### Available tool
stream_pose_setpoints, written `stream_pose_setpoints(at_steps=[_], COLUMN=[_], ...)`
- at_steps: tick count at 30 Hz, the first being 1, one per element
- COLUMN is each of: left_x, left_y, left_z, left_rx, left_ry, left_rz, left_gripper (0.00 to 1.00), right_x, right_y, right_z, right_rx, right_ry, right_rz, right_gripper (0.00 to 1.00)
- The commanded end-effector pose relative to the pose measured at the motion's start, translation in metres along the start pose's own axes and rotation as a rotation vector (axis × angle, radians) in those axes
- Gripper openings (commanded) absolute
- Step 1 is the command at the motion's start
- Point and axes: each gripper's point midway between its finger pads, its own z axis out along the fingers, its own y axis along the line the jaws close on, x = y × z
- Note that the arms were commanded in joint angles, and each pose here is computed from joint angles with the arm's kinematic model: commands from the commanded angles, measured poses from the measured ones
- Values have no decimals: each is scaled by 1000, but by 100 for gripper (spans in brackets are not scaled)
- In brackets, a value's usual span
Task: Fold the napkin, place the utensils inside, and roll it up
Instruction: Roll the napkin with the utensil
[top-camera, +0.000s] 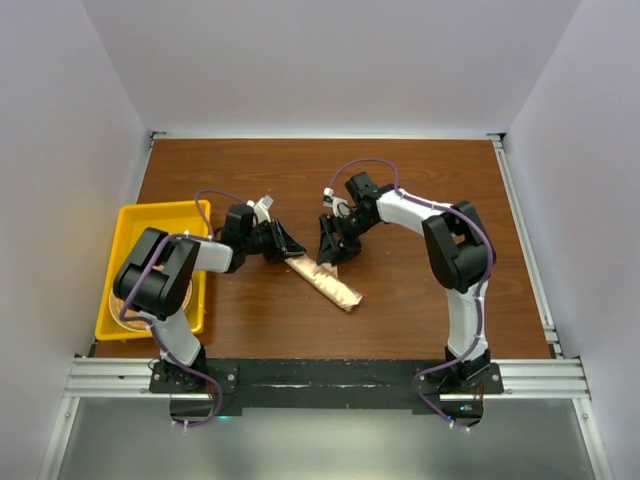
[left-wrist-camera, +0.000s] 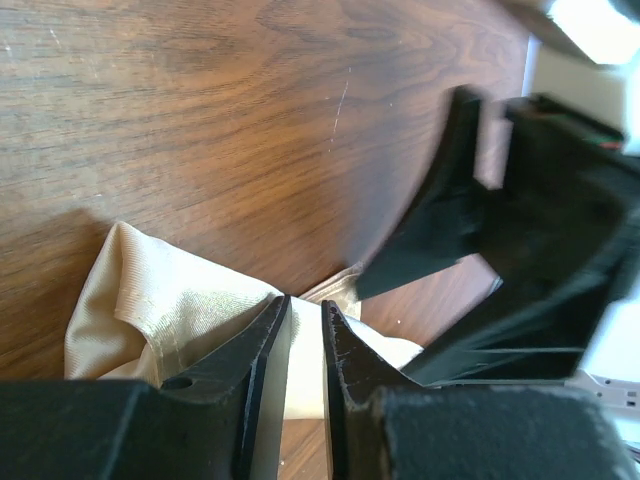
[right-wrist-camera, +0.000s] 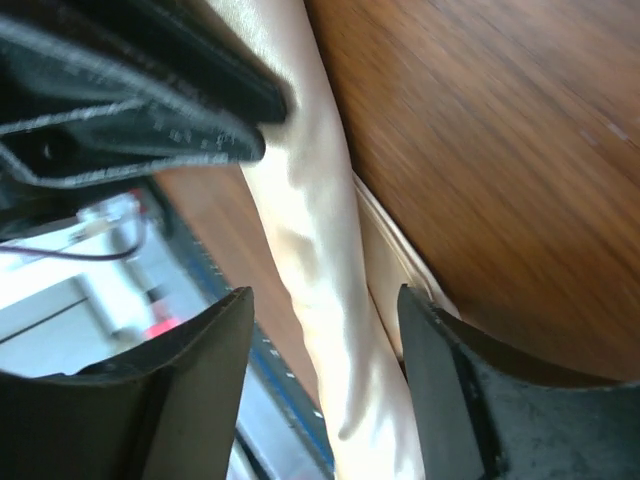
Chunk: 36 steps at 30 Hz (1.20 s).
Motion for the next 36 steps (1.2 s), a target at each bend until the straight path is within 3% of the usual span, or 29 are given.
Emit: stream_pose_setpoints(at_steps=[1,7,12,16,20,21,28,31,36], left_x=[6,4,4,3,-5,-5,-41,-59,-73], left_y=[17,19,20,22,15,15,-25,-36,-38], left_z=[3,5,6,6,8,7,-5,-19,-49], left_rx=[-48,-61,-70,-92,-97,-107,-103,-119,-157], left_ry=[17,29,39,54,71,80,22,-15,-91], left_rz=[31,29,33,40,53,46,48,21,-23], left_gripper=[24,24,24,23,24,24,34,38,43], right_x=[14,44,65,63,51,49,26,22,23], right_y=[-4,-13,-38,-50,-35,-29,15,32,52], right_z=[-24,-26,-25,-33,-43,-44,-55,-46,-13], right_rx=[167,286,394,505,560,577,654,680,737], right_ry=[-16,-61,-83,-100,-122,-130,-221,-242,-231], right_rz=[-96,-143,-132,-166,-253,-281,-490,-587,-726], right_gripper=[65,59,36,32,44,52,73,80,81])
